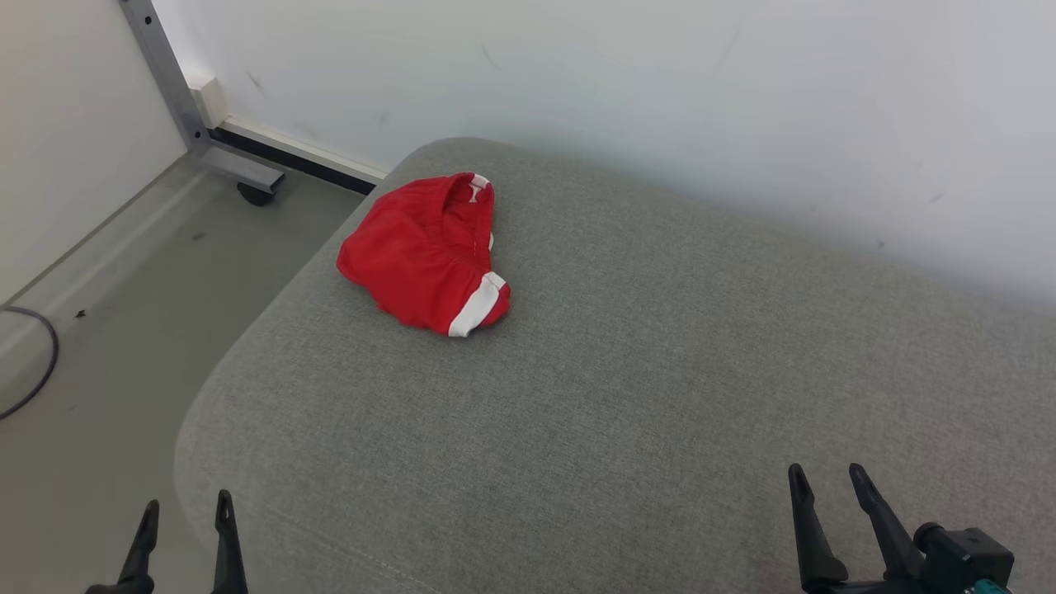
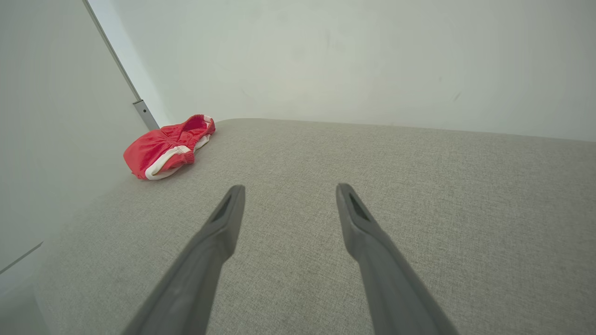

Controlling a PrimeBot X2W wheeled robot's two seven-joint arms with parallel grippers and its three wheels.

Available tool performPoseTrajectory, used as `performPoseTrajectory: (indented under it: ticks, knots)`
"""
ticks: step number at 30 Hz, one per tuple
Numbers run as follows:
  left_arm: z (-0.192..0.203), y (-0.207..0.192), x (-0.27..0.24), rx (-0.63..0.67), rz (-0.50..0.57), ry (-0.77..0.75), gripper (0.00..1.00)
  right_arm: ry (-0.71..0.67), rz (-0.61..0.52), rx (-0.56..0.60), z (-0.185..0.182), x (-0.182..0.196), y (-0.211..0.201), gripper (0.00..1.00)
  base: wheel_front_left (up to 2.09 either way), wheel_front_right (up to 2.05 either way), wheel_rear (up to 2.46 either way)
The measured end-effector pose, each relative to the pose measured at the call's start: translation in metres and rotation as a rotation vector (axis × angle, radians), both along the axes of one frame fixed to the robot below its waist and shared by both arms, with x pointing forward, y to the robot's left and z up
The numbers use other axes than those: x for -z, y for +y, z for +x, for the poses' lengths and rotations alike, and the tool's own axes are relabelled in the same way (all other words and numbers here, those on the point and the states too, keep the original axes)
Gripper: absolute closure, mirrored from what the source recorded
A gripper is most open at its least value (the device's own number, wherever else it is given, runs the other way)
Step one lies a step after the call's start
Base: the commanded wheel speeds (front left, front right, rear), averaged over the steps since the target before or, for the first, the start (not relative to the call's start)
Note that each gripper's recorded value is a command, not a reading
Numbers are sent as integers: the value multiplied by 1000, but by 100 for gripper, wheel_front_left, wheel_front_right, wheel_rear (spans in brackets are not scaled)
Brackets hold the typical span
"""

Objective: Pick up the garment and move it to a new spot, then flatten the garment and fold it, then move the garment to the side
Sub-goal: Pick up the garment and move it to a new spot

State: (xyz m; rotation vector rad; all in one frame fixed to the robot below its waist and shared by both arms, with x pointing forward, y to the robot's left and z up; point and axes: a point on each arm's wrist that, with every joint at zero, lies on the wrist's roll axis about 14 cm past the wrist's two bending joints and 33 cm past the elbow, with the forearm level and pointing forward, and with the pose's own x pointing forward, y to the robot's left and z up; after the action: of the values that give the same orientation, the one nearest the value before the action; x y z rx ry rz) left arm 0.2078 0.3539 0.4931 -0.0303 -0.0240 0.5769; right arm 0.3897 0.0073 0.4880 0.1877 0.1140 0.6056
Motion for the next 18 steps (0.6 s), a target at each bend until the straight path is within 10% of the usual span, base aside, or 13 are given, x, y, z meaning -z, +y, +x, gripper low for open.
performPoseTrajectory:
  ticks: [18]
  knots:
    - [130,29,-89,124,87,-159,0,-52,-30,143,45,-8,-55,0,0,0,0]
